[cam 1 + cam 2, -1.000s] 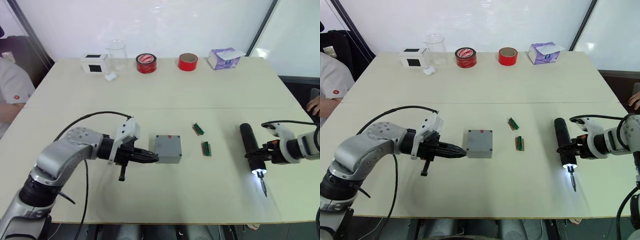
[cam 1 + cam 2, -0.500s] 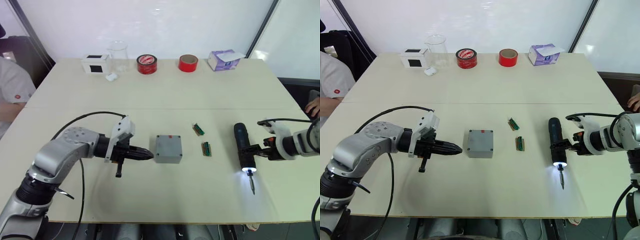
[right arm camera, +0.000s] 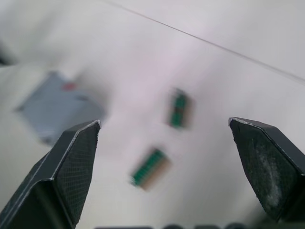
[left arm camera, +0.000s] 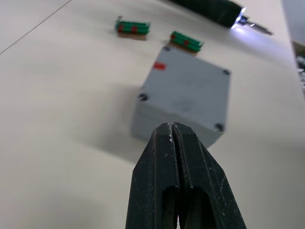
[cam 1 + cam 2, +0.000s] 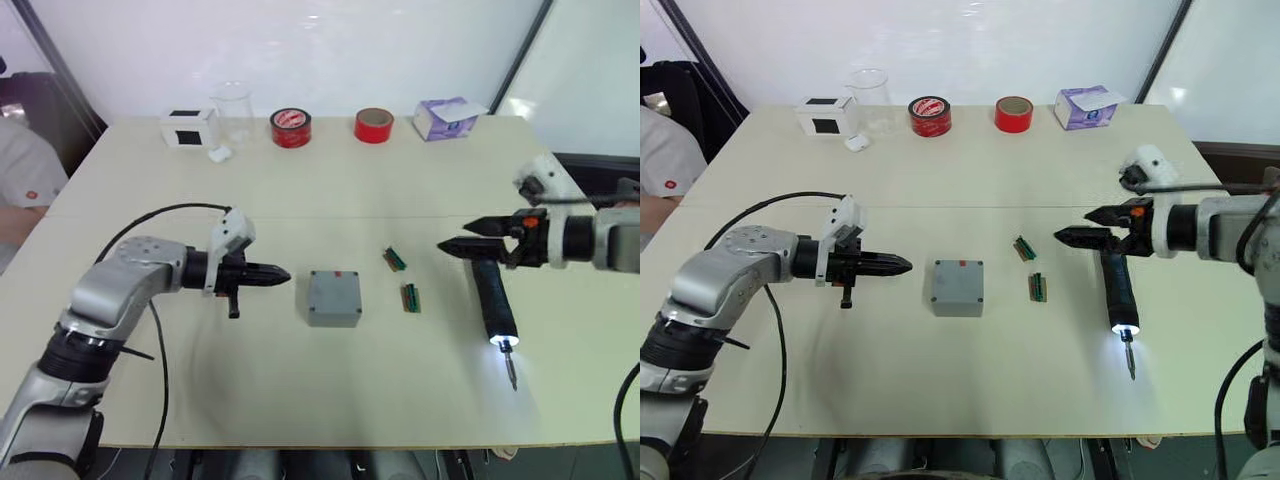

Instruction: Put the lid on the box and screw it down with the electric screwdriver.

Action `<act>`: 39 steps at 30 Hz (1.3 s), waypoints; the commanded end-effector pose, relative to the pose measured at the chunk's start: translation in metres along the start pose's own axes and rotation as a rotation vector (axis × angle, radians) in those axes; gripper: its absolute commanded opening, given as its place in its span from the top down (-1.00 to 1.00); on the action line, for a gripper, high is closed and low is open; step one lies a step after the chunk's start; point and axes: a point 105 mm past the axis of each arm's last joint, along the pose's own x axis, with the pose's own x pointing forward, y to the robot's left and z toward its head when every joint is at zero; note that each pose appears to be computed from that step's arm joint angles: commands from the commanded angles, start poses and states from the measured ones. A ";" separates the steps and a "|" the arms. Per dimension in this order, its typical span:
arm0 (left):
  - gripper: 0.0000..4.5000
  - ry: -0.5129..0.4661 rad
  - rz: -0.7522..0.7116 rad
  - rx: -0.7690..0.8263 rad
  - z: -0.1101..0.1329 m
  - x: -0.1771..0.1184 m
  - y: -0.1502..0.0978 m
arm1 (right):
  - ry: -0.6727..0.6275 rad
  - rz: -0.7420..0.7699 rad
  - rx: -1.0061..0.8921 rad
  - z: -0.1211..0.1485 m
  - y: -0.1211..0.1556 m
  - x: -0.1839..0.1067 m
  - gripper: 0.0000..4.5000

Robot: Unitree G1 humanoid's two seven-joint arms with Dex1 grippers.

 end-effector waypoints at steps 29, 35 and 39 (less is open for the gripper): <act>1.00 0.040 0.066 0.172 0.001 0.054 0.025 | 0.038 0.303 -0.169 -0.048 0.091 0.068 -0.98; 1.00 0.107 0.013 0.157 -0.015 0.031 0.010 | 0.077 0.212 -0.211 -0.048 0.060 0.050 -0.98; 1.00 0.135 -0.081 0.117 -0.023 0.025 -0.015 | 0.077 0.082 -0.301 -0.045 0.027 0.063 -0.98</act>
